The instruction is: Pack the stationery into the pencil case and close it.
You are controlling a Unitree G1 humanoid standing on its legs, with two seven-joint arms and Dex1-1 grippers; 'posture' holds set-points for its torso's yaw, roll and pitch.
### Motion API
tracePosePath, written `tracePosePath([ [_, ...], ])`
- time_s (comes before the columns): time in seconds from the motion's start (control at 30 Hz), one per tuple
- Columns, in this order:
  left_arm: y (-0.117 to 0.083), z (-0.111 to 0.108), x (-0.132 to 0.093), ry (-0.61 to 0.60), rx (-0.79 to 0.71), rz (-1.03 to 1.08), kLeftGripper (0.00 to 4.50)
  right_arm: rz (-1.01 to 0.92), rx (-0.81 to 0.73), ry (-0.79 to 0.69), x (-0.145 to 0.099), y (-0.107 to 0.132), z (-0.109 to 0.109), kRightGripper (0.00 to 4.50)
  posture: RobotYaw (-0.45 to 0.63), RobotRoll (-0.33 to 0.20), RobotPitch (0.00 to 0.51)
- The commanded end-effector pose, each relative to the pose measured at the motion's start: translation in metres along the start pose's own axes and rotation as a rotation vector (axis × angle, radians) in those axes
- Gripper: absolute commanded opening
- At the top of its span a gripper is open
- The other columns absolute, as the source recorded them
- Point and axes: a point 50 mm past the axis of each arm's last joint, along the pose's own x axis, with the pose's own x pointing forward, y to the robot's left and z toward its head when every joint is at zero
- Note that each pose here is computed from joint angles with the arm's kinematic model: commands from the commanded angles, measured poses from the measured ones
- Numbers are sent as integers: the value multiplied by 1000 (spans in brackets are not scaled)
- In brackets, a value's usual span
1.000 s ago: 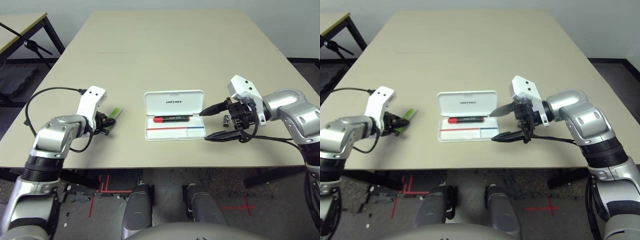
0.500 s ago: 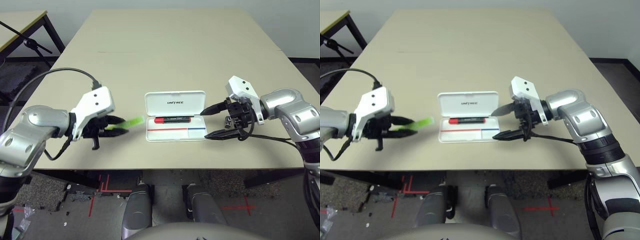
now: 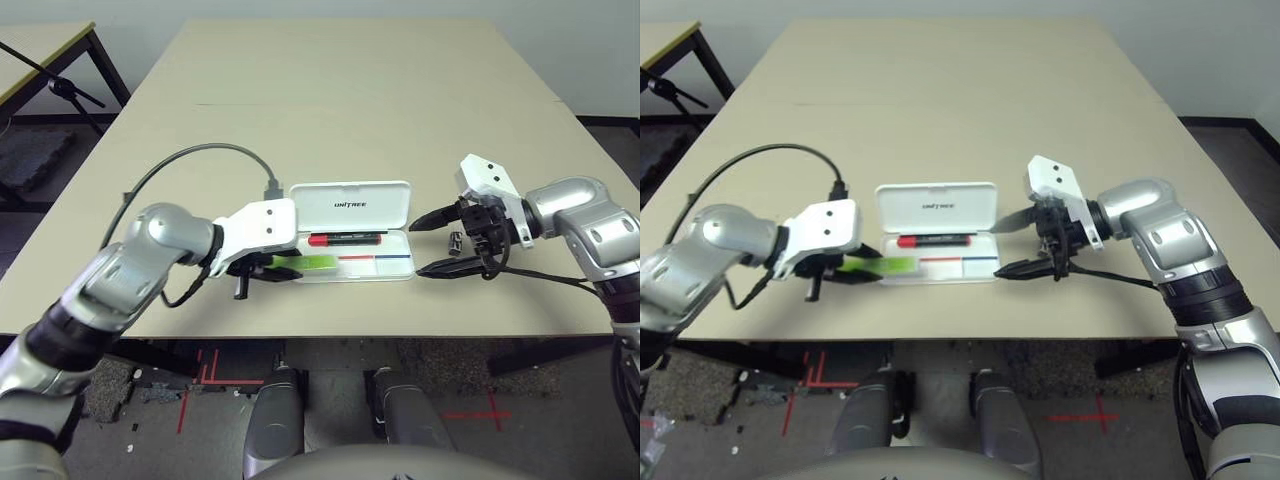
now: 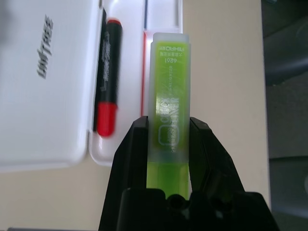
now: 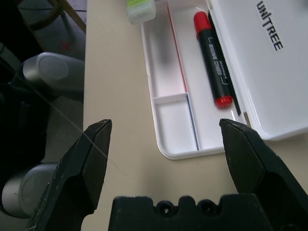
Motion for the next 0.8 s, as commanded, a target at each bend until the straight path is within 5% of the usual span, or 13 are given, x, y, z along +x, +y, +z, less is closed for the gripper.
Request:
tracePosePath([
  [0.03,2,1,12,17,13,-48,1083,5,0,24,-2,2,-3,4500,0,0,81],
  [0.8,8,-3,54,17,-34,-42,1083,-8,0,40,0,5,-6,4500,-20,0,76],
])
